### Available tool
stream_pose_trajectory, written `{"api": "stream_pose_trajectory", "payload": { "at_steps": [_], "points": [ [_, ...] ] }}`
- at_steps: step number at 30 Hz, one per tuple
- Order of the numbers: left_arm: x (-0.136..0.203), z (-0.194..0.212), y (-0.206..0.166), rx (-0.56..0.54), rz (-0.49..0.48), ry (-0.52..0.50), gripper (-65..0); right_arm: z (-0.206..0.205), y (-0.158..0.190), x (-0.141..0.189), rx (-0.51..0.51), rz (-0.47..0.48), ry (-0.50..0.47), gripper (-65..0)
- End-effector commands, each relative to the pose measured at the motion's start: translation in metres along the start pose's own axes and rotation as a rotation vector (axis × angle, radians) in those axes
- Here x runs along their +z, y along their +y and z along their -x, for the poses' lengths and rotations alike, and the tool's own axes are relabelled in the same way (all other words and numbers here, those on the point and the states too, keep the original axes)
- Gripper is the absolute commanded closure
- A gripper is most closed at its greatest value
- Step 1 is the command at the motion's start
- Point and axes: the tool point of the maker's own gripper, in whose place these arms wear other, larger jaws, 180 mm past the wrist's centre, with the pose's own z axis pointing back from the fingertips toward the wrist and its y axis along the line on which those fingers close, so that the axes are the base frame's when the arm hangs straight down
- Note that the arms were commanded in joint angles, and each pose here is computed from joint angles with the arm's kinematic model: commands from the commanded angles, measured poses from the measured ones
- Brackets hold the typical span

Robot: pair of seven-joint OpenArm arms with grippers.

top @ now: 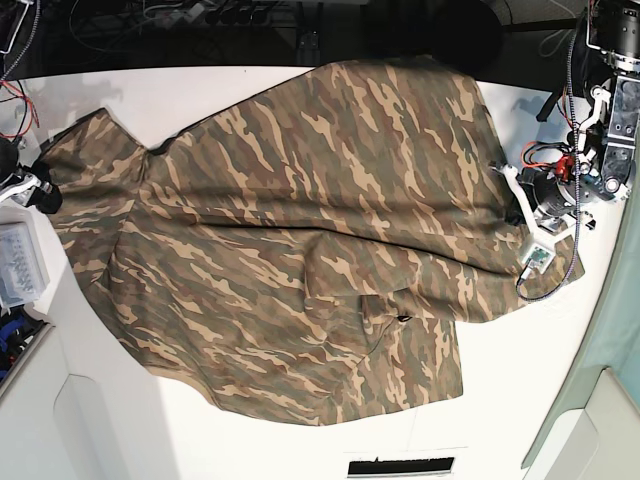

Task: Layout the t-shirt on the table in an organized manner, then fold the t-shirt properly
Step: 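Grasp the shirt edge with the left gripper and drag it outward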

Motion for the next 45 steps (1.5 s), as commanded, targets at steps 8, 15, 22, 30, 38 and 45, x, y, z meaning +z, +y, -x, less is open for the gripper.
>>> {"api": "stream_pose_trajectory", "payload": {
  "at_steps": [8, 15, 22, 30, 38, 45],
  "points": [
    [0.012, 0.008, -0.033, -0.022, 0.123, -0.03, 0.0, -0.064, 0.03, 0.035, 0.072, -0.062, -0.173, -26.7],
    [0.004, 0.036, -0.075, 0.0, 0.24, 0.008, 0.0, -0.057, 0.043, -0.005, 0.186, 0.004, -0.231, -17.8],
    [-0.035, 0.061, -0.061, -0.083, 0.132, 0.168, 0.0, 0.001, 0.045, -0.055, 0.292, 0.022, -0.04, 0.0],
    [-0.072, 0.014, 0.007, -0.026, 0.016, 0.182, 0.0, 0.017, 0.03, -0.043, 0.171, 0.02, -0.009, 0.0],
    [-0.078, -0.028, 0.025, -0.008, 0.01, 0.146, 0.0, 0.021, 0.043, -0.04, 0.05, -0.057, -0.057, 0.0],
    [-0.056, -0.055, 0.041, 0.043, 0.032, 0.083, -21.2, -0.012, 0.025, -0.017, 0.019, -0.016, -0.159, -19.7]
  ]
}}
